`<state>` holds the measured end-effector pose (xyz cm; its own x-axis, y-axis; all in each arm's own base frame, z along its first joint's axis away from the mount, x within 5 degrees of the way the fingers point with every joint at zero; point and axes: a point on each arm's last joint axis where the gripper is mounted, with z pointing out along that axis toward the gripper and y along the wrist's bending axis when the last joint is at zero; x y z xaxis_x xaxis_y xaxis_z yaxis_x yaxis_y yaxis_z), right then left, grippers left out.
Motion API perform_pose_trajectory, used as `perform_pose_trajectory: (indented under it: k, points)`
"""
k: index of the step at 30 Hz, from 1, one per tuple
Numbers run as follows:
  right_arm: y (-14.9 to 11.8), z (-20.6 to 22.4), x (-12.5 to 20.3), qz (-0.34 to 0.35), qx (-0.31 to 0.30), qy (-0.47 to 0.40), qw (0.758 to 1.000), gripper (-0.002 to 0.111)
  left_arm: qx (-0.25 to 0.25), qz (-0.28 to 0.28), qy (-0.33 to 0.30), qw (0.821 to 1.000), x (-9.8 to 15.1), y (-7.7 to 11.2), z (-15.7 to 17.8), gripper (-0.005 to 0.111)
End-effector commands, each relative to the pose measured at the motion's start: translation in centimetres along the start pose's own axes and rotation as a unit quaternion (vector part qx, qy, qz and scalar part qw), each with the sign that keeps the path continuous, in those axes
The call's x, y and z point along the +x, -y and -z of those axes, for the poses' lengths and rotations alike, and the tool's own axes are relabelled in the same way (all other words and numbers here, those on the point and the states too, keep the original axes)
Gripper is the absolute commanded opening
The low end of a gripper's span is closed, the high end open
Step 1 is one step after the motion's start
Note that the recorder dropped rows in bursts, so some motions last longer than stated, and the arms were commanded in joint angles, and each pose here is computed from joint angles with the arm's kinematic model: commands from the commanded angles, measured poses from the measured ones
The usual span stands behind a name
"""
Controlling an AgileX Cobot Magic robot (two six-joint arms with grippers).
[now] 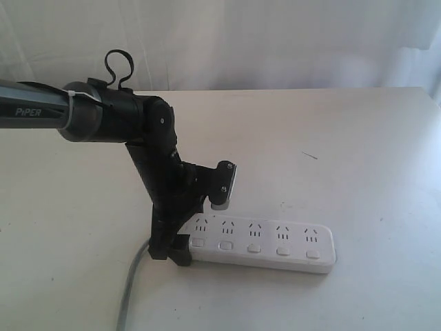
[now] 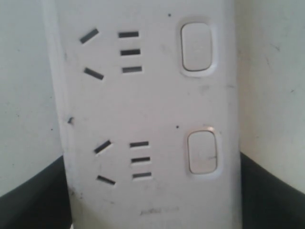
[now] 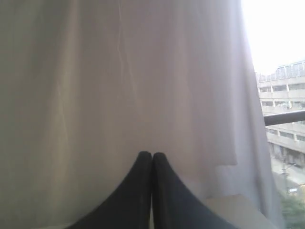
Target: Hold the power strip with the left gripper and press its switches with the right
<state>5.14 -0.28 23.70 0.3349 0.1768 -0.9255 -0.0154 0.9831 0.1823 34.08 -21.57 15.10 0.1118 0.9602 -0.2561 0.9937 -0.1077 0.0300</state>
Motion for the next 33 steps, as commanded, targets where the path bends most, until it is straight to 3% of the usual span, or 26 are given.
perform_pose_trajectory:
  k: [1,6,15,20,22,25,27,30,33]
  points:
    - [-0.1,0.1,-0.4,-0.137,-0.009,0.029,0.99,0.0,0.041,0.001,-0.013,0.999,0.4,0.9,-1.4,0.0]
    - [-0.1,0.1,-0.4,-0.265,-0.013,0.029,0.964,0.0,0.041,0.001,-0.013,0.999,0.4,0.9,-1.4,0.0]
    - [-0.1,0.1,-0.7,-0.282,-0.021,0.044,0.958,0.0,0.039,-0.006,-0.012,0.999,0.4,0.9,-1.4,0.0]
    - [-0.4,0.7,-3.1,-0.296,-0.077,0.166,0.937,0.0,0.04,-0.007,-0.013,0.999,0.4,0.9,-1.4,0.0]
    - [-1.2,0.7,-4.6,-0.262,-0.107,0.181,0.942,0.0,0.042,-0.006,-0.013,0.999,0.4,0.9,-1.4,0.0]
    - [-3.5,0.2,-7.6,-0.116,-0.161,0.131,0.971,0.0,0.044,-0.006,-0.013,0.999,0.4,1.0,-1.4,0.0]
    - [-5.4,-0.7,-9.9,-0.034,-0.22,0.093,0.97,0.0,0.042,-0.006,-0.012,0.999,0.4,0.9,-1.4,0.0]
    - [-7.7,-2.8,-12.1,0.038,-0.307,0.001,0.951,0.0,0.037,-0.006,-0.011,0.999,0.4,0.8,-1.4,0.0]
    - [-9.0,-5.8,-12.2,0.053,-0.371,-0.131,0.918,0.0,0.041,-0.006,-0.012,0.999,0.4,0.9,-1.4,0.0]
